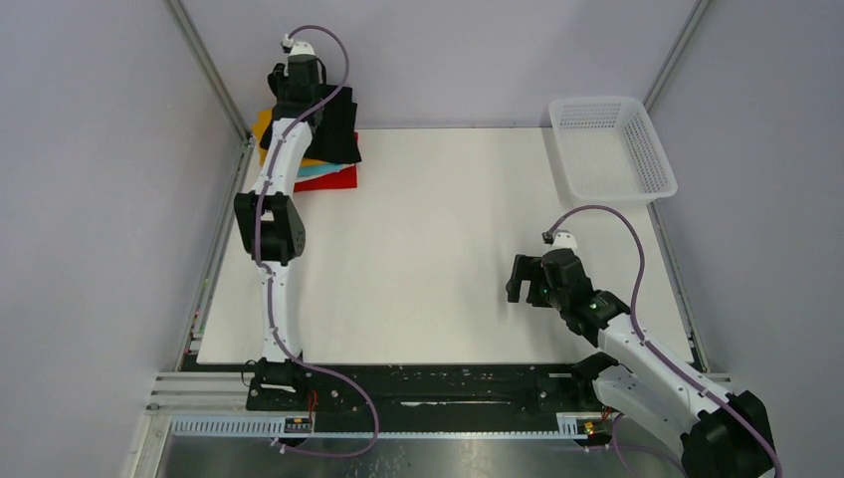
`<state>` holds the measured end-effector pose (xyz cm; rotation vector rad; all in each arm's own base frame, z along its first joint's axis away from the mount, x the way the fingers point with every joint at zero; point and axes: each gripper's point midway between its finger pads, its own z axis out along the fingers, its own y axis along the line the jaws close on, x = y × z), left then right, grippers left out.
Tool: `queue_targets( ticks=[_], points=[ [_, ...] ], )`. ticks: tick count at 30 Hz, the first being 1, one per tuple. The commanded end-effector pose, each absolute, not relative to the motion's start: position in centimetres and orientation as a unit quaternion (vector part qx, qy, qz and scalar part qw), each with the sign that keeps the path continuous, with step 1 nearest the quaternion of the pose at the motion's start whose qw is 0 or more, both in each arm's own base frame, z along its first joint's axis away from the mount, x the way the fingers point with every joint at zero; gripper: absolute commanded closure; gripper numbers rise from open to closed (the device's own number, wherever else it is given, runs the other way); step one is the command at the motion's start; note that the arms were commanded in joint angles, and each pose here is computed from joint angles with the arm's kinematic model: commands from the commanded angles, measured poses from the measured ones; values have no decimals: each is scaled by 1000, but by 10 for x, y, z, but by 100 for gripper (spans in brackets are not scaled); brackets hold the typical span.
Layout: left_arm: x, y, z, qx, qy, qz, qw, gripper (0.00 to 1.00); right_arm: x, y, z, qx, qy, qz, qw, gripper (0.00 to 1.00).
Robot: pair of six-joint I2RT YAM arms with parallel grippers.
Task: Fold and stack the t-shirts
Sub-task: Put the neatly folded tshirt into the corner of the board with the left arm
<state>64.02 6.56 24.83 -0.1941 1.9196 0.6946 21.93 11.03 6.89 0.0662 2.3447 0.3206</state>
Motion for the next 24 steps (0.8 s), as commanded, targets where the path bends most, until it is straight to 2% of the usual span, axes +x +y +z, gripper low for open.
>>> queue_targets(
  ticks=[1,10,24],
  points=[
    [649,90,278,-108,773,277,561,97,231,105,84,35,913,104,394,1],
    [657,122,261,-132,771,273,561,97,234,102,87,42,913,94,396,0],
    [664,138,259,-141,755,291,571,94,238,99,95,49,914,81,396,0]
  ],
)
